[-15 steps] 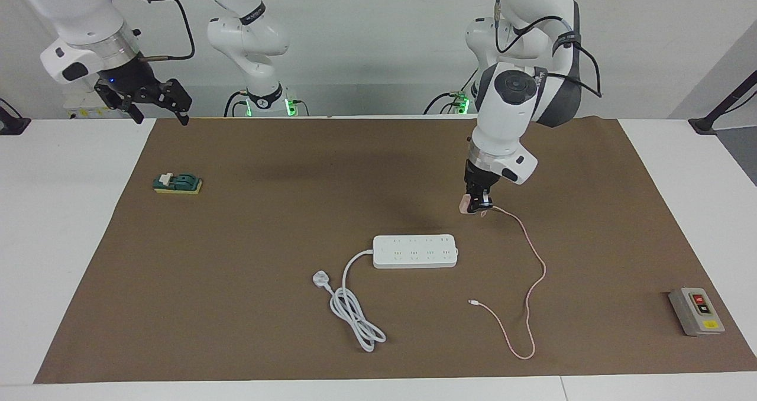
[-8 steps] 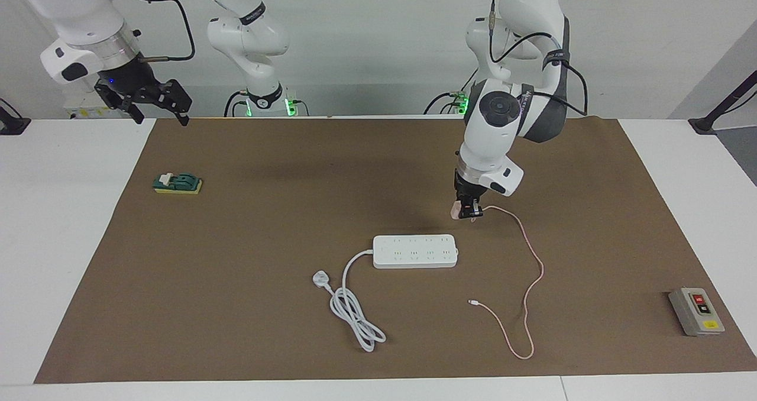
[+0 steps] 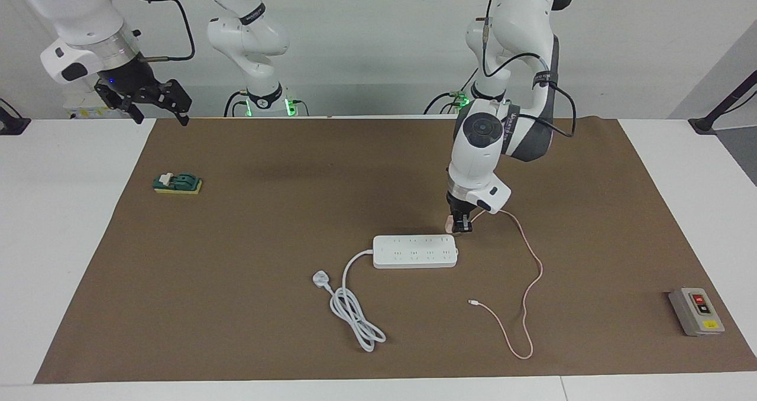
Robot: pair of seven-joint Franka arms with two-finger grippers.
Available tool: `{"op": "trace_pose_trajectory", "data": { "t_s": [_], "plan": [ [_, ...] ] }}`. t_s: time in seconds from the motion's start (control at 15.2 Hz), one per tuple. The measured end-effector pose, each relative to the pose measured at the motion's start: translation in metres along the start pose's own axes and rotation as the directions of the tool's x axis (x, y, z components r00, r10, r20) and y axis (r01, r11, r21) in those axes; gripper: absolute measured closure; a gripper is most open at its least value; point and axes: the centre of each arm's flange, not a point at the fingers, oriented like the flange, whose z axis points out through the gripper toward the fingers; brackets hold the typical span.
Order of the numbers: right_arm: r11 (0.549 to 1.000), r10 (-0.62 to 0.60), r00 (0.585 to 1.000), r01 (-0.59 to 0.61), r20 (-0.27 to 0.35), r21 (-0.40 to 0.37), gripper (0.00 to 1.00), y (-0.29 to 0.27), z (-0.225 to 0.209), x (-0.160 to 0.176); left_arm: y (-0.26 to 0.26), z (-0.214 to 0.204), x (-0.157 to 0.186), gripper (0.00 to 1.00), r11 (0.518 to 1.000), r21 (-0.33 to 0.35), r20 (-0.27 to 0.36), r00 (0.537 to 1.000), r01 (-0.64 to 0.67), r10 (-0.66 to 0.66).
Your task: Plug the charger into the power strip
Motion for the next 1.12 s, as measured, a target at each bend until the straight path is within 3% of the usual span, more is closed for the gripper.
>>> {"op": "trace_pose_trajectory", "data": {
  "t_s": [0.53,1.12],
  "plan": [
    [1.000,0.002,1.000,-0.002,0.000,0.000,0.00,0.001,0.000,0.000,0.009,-0.003,-0.006,0.68,0.997,-0.071,0.035,0.999,-0.022,0.025],
    [1.000,0.003,1.000,-0.003,0.000,0.000,0.00,0.001,0.000,0.000,0.005,0.020,-0.008,0.68,0.999,-0.037,0.025,0.999,-0.028,0.029]
  ]
}}
